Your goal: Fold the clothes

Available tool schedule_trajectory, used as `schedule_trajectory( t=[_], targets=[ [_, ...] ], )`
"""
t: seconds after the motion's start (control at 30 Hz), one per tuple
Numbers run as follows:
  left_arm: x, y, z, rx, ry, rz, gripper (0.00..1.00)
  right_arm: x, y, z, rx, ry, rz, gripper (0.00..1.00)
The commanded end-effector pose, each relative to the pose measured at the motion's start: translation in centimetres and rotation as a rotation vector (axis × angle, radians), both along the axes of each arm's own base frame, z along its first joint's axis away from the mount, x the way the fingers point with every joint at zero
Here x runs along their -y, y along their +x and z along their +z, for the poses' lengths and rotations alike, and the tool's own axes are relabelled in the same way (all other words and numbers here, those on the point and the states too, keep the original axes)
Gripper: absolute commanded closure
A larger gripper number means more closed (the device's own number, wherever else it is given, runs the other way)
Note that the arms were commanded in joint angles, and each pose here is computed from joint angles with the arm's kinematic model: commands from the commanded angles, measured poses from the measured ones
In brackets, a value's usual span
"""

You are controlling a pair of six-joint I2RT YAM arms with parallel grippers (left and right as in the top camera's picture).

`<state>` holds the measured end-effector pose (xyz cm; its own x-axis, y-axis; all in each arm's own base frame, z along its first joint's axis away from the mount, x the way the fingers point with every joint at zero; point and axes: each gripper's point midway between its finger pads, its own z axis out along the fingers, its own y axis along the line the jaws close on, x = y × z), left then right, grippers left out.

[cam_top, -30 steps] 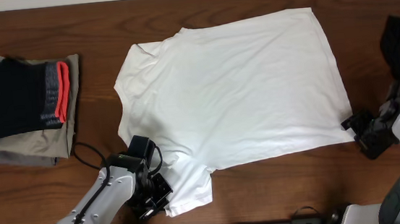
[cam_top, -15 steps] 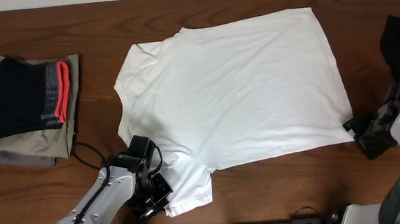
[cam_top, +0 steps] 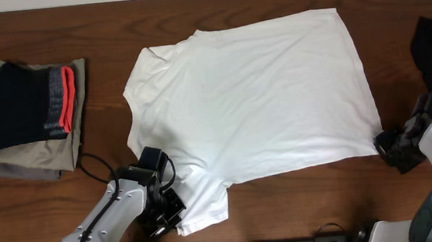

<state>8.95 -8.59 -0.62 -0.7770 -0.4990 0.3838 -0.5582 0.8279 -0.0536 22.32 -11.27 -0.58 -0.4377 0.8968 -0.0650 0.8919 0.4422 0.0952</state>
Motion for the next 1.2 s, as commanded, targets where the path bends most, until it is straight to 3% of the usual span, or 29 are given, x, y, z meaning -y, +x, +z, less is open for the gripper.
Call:
schedule_trajectory(
  t=[0.0,0.33,0.7,0.73,0.8,0.83,1.17],
  targets=[
    [-1.0,0.5,0.7,0.041,0.053,-0.038,0.94,0.3,-0.5,-0.2,-0.024,-0.010,-0.022,0.99],
    [-0.6,2.0,4.4,0.186,0.011,-0.045,0.94,1.0,0.0,1.2,-0.035,-0.029,-0.023,0.99],
    [-0.7,1.9,6.5,0.199,0.013,-0.046,0.94,1.6,-0.2,3.0,-0.051,-0.064,-0.037,0.99],
    [-0.8,1.9,6.5,0.201,0.022,-0.047,0.94,1.6,-0.1,3.0,-0.047,-0.064,-0.026,0.98],
    [-1.1,2.0,6.4,0.205,0.037,-0.049,0.94,1.7,-0.1,2.9,-0.047,-0.067,-0.002,0.64],
    [-1.1,2.0,6.4,0.206,0.038,-0.049,0.94,1.7,0.1,2.8,-0.042,-0.071,0.008,0.59],
    [-1.3,2.1,6.3,0.209,0.050,-0.051,0.94,1.2,1.3,1.6,-0.001,-0.031,0.039,0.58]
  ],
)
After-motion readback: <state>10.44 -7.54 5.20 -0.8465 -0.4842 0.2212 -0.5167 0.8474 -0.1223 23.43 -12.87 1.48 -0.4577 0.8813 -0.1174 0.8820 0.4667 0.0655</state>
